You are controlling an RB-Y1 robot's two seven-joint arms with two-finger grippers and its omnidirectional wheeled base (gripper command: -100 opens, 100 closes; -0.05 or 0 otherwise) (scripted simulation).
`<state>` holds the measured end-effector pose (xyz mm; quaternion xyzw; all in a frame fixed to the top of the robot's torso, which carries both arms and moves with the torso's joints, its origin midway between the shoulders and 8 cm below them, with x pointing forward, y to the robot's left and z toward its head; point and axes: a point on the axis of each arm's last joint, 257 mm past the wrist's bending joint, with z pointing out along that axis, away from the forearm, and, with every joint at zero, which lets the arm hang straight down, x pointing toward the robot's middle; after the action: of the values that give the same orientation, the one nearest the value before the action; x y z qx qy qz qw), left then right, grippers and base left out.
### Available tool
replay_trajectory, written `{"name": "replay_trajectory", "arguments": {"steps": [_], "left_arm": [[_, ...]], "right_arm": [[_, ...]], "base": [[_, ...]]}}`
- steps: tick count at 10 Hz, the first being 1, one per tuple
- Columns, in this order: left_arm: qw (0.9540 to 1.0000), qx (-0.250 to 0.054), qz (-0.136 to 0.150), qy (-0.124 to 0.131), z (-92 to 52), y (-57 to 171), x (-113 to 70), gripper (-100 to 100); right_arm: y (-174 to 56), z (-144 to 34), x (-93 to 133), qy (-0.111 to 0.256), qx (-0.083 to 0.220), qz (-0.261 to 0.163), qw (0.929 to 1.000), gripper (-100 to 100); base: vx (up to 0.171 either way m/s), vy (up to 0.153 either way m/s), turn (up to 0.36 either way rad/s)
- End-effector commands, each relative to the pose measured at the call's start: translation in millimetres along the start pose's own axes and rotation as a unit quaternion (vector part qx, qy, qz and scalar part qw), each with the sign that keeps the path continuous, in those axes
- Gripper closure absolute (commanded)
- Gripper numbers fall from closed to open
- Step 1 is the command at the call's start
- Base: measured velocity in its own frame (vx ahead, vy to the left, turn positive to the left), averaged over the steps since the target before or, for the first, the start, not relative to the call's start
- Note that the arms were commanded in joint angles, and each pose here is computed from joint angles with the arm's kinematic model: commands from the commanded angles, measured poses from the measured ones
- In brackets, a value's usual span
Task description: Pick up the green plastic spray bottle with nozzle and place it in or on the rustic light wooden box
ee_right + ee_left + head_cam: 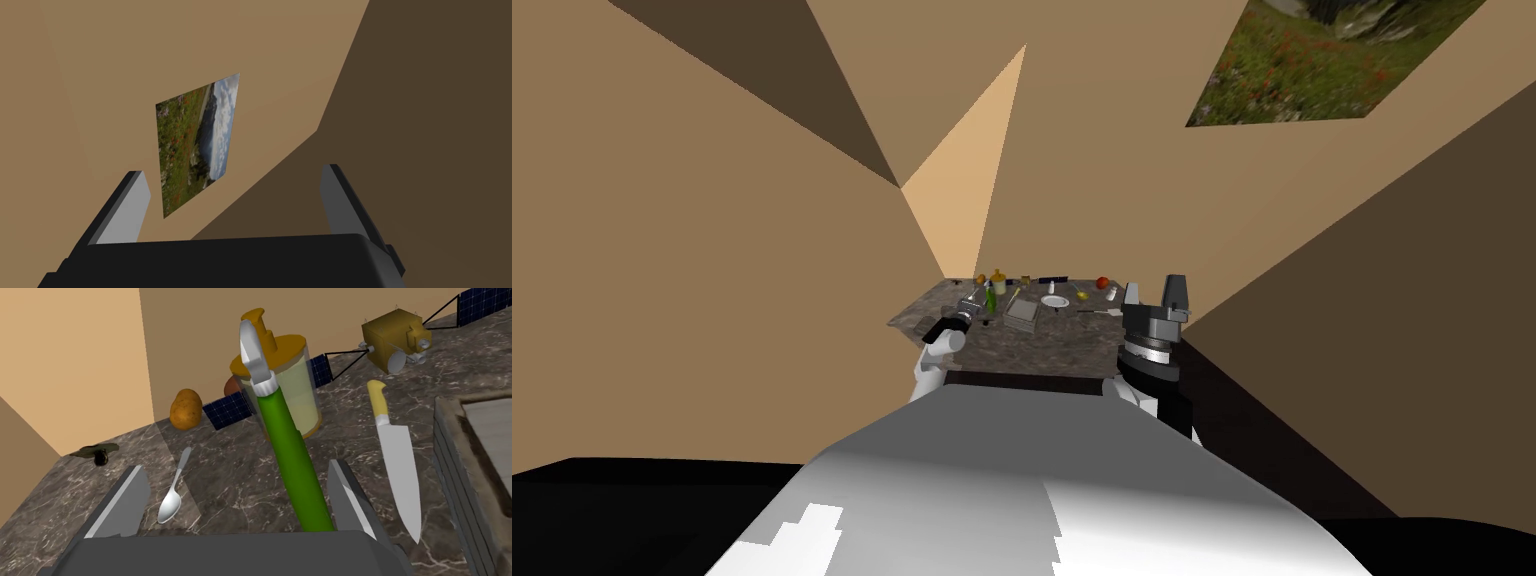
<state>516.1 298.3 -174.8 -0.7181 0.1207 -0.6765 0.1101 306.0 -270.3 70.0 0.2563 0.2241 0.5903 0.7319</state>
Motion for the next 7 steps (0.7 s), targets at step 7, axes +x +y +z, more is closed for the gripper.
{"name": "replay_trajectory", "arguments": {"steps": [7], "left_arm": [[0.9899,-0.022,-0.124,-0.065,21.2,8,-40.8,-100]], "right_arm": [[0,0.0,0,0.000,0.000,0.000,1.0000,0]], "base": [[0.057,-0.043,0.033]]}}
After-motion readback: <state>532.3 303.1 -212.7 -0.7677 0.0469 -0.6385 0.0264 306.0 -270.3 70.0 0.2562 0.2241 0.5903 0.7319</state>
